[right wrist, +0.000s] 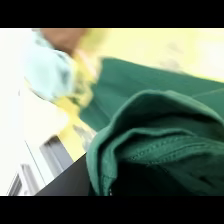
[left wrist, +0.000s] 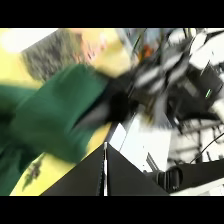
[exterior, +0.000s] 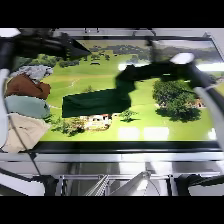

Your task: Fold the shirts.

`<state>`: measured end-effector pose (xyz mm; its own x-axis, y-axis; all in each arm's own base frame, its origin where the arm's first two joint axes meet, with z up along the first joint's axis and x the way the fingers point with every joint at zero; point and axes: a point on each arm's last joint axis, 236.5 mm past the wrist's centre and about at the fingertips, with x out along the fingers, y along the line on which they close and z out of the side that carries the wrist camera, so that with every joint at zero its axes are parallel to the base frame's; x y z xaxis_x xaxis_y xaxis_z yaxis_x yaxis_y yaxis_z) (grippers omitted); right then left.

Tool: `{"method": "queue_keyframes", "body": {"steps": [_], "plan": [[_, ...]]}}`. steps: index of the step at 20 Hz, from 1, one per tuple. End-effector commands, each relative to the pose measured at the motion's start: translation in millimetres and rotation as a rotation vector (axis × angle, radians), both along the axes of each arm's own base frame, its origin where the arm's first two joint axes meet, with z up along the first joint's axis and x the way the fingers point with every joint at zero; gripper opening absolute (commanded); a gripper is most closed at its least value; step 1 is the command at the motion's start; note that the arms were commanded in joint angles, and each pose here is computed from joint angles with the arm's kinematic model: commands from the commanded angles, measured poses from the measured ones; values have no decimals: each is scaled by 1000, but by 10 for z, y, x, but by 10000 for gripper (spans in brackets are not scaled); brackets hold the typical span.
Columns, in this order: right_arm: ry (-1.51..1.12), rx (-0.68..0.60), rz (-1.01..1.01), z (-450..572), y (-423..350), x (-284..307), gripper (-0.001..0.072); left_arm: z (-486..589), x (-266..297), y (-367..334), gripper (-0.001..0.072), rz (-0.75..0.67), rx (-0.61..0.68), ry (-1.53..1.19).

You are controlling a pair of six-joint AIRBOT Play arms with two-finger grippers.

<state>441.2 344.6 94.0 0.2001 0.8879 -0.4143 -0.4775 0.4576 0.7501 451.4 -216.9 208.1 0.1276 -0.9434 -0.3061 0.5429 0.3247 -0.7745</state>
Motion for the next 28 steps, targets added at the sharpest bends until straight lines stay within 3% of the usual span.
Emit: {"method": "queue_keyframes", "body": {"steps": [1,2,3,4,5,6,7,11,15,17,18,19,22,23,28], "plan": [[-109,9,94,-213,1409,-291,24,185,-108,415,20,72,-11,-54],[-105,-6,149,-453,1703,-426,25,139,-148,458,20,80,-11,-38],[-90,-13,196,-710,1974,-568,89,93,-192,472,21,82,-12,-26],[-81,-19,233,-919,2173,-689,347,34,-246,469,21,79,-12,-14],[-69,-20,267,-1075,2319,-807,388,-16,-296,460,20,75,-13,-3],[-56,-21,303,-1142,2374,-911,292,-63,-349,449,21,68,-19,3],[-46,-26,349,-1140,2337,-997,247,-107,-385,441,20,65,-23,13],[20,-123,478,-912,1483,-842,247,-289,-425,490,21,71,-26,42],[89,-305,273,-791,140,-12,265,-311,-448,483,21,63,-35,48],[150,-305,141,-820,-327,317,570,-264,-448,469,20,62,-55,47],[180,-303,98,-900,-466,411,639,-237,-445,462,21,63,-67,49],[209,-304,77,-1015,-548,459,645,-193,-441,452,26,63,-87,47],[288,-289,74,-1417,-461,458,645,-200,-406,458,580,78,-84,42],[312,-257,76,-1501,-347,443,644,-200,-407,460,640,78,-84,43],[374,-194,49,-1801,83,395,636,-201,-445,451,639,62,-84,47]]}}
